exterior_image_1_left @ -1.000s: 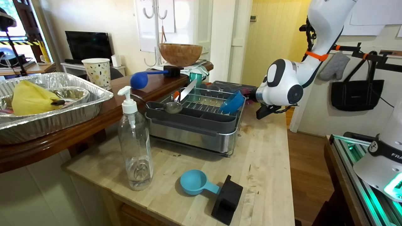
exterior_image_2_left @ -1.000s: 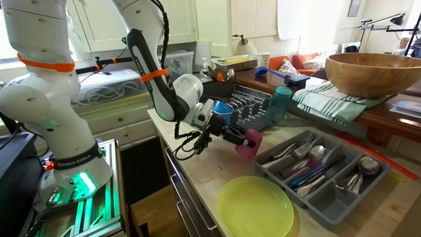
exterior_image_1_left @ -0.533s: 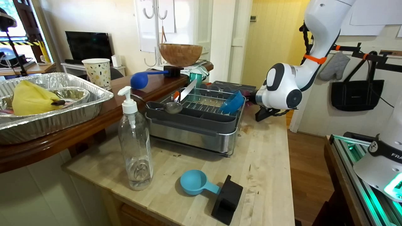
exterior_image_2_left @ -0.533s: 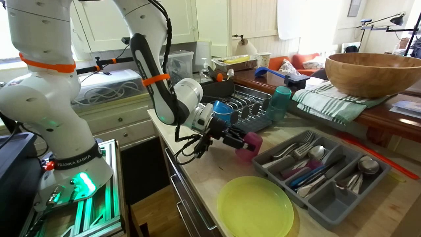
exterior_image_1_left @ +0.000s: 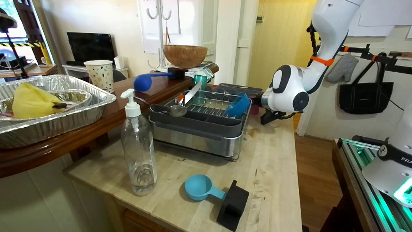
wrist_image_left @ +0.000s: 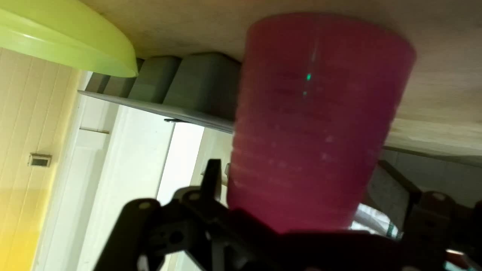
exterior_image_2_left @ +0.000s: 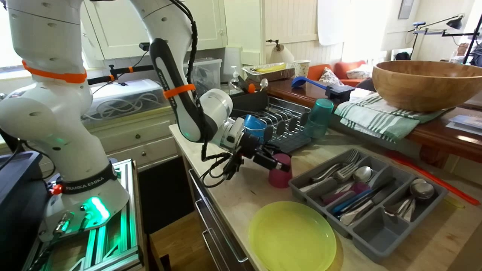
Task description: Put the purple cup upside down.
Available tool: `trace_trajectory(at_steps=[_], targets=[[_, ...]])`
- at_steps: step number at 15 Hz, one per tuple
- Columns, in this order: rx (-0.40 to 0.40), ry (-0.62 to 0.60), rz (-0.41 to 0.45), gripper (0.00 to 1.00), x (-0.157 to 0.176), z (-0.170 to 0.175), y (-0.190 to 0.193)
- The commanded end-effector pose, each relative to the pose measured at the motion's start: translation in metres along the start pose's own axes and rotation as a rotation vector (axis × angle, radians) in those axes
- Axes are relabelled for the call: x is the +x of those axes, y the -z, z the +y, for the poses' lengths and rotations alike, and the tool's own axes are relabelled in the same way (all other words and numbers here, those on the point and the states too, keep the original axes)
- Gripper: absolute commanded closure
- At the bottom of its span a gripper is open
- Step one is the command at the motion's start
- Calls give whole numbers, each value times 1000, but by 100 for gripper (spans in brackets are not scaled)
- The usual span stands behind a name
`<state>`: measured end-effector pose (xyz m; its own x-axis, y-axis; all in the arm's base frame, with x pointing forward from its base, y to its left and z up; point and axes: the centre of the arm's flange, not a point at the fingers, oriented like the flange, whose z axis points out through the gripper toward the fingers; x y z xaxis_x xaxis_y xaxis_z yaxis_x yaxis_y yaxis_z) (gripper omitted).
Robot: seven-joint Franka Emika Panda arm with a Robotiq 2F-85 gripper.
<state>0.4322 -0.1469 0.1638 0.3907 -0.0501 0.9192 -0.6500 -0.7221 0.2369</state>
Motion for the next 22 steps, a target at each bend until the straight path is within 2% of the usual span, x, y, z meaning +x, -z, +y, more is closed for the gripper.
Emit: trace_trajectory(at_steps=[1, 9, 15, 22], targets=[[47, -34, 28, 0, 10, 3, 12], [79, -13, -9, 0, 34, 19, 39], [98, 3, -103, 0, 57, 36, 56], [164, -21, -229, 0, 80, 52, 72]])
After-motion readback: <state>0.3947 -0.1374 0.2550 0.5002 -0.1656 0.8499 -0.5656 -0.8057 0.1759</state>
